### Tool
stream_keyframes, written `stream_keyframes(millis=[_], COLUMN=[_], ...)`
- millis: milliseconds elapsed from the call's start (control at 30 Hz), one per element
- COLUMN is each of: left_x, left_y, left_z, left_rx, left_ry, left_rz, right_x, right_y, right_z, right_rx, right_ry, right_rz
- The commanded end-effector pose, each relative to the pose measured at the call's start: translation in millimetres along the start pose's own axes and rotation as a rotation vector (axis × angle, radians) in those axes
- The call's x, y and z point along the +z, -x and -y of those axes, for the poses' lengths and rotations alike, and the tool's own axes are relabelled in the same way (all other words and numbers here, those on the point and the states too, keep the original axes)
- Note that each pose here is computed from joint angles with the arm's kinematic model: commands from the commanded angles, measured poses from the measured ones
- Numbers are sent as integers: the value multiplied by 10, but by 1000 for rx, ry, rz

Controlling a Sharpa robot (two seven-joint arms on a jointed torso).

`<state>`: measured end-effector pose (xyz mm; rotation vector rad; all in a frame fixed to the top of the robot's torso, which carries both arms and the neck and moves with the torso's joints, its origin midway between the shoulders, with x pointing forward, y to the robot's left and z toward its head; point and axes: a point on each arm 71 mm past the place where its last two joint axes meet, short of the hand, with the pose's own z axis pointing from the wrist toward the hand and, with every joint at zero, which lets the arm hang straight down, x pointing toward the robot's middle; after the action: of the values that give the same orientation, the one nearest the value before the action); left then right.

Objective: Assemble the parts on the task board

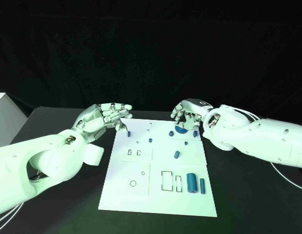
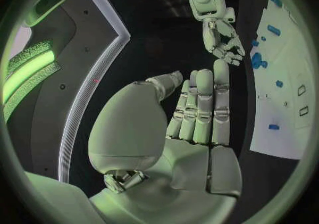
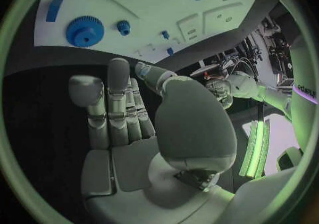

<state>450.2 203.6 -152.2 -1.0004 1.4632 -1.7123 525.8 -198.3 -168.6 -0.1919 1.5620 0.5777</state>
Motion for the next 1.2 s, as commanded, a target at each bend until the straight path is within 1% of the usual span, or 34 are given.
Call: stream_keyframes(millis=[33,100,200,300,633,933,1200], left_x=[-8,-14,-19,-20,-18,-12,-11], left_y=[-50,-55,-61,-62,-51,-17,-4], left_z=[17,21,27,32,36,35,34], left_rx=[-27,-28,-29,-29,-28,-24,-24], left_ry=[5,6,7,7,8,7,7], left_rz=[-44,-47,-49,-49,-49,-41,-39], right_x=[6,8,8,-1,-31,-26,-20], right_y=[-41,-56,-98,-145,-238,-259,-244], right_z=[9,0,-14,-18,-9,-18,-60], right_rx=[-98,-104,-118,-124,-136,-147,-142], right_ry=[-19,-21,-33,-42,-56,-61,-48], right_rz=[-41,-52,-86,-108,-144,-150,-116])
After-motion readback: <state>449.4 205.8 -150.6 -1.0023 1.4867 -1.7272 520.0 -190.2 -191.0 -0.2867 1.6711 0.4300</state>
